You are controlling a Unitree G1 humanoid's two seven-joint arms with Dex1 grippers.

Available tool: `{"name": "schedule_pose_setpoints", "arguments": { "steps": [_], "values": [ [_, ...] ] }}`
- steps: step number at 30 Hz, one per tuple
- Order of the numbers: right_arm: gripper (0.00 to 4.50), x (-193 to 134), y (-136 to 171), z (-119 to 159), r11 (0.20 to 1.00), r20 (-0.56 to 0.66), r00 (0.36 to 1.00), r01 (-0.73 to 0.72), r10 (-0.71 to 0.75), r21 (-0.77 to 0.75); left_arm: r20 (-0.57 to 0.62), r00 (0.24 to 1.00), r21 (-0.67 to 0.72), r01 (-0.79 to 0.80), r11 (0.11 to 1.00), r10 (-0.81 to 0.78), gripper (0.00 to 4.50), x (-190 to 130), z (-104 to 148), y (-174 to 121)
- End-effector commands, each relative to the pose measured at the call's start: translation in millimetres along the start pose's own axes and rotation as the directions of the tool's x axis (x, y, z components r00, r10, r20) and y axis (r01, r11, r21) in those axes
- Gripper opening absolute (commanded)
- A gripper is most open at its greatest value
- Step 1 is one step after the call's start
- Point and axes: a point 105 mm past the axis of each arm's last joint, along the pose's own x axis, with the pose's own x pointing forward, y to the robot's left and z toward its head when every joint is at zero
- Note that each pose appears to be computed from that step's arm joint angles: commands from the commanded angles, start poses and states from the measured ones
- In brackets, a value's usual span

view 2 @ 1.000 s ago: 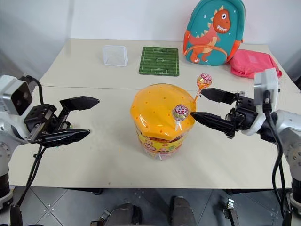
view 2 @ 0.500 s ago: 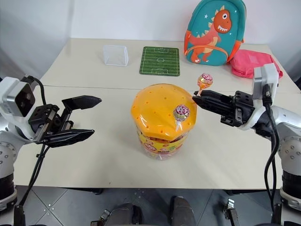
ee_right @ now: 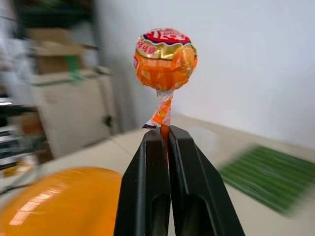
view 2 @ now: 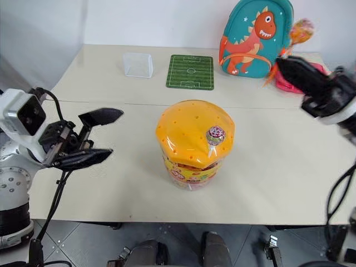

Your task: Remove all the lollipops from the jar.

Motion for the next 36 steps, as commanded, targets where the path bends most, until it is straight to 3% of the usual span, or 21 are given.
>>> {"name": "schedule_pose_setpoints", "arguments": {
  "steps": [1,4,5,8,11,16,20,22,24,26,29,31,35,36],
  "values": [
    [0.06,-31.1,-51.2,-33.8,0.931,-0.323,0.874,0.337,-0.364,-0.138,-0.138,0.986,0.073,0.100,0.992,-0.089,4.50,-1.5,-18.7,-11.7],
    [0.06,-60.4,-73.9,-60.9,0.859,-0.509,0.694,0.443,-0.510,-0.257,-0.154,0.981,0.057,0.124,0.991,-0.114,4.50,-2.8,-29.9,-14.9],
    [0.06,-73.8,-78.3,-73.6,0.839,-0.591,0.605,0.464,-0.534,-0.284,-0.171,0.978,0.062,0.131,0.989,-0.119,4.50,-3.3,-34.1,-15.6],
    [0.06,-107.3,-82.2,-114.4,0.828,-0.757,0.395,0.449,-0.521,-0.336,-0.178,0.979,0.082,0.116,0.990,-0.100,4.50,-5.4,-39.5,-12.1],
    [0.06,-120.4,-85.8,-138.8,0.837,-0.797,0.342,0.429,-0.497,-0.339,-0.164,0.983,0.096,0.097,0.991,-0.080,4.50,-5.4,-40.5,-8.5],
    [0.06,-129.1,-91.7,-172.5,0.848,-0.830,0.308,0.424,-0.466,-0.318,-0.139,0.989,0.116,0.064,0.991,-0.048,4.50,-3.9,-38.0,-1.7],
    [0.93,-131.5,-81.0,-173.4,0.898,-0.868,0.317,0.349,-0.383,-0.268,-0.148,0.988,0.085,0.057,0.995,-0.044,4.50,-7.9,-33.9,-0.5],
    [1.59,-127.6,-83.5,-160.3,0.904,-0.845,0.366,0.328,-0.391,-0.276,-0.151,0.988,0.091,0.053,0.994,-0.039,4.50,-9.0,-31.3,0.8],
    [2.19,-114.3,-83.2,-137.7,0.922,-0.782,0.492,0.258,-0.382,-0.288,-0.151,0.988,0.101,0.042,0.994,-0.027,4.50,-11.2,-28.8,2.9],
    [2.86,-95.0,-58.5,-109.7,0.970,-0.693,0.692,0.044,-0.203,-0.239,-0.125,0.992,0.112,0.019,0.994,-0.005,4.50,-13.3,-23.4,6.6],
    [3.83,-88.7,-32.1,-81.1,0.958,-0.602,0.796,-0.124,-0.058,-0.257,-0.047,0.998,0.122,-0.039,0.992,0.045,4.50,-16.6,-12.3,14.7],
    [3.83,-78.2,-8.7,-60.8,0.936,-0.507,0.859,-0.226,0.062,-0.270,0.010,0.998,0.111,-0.063,0.992,0.063,4.50,-16.3,-4.1,16.7],
    [3.83,-52.2,41.6,-44.7,0.878,-0.394,0.884,-0.379,0.251,-0.291,0.029,0.997,0.104,-0.070,0.992,0.067,4.50,-18.5,1.4,15.3],
    [3.83,-45.0,57.3,-49.0,0.850,-0.416,0.859,-0.437,0.298,-0.295,0.020,0.998,0.095,-0.058,0.994,0.057,4.50,-18.1,0.1,13.8]
  ]
}}
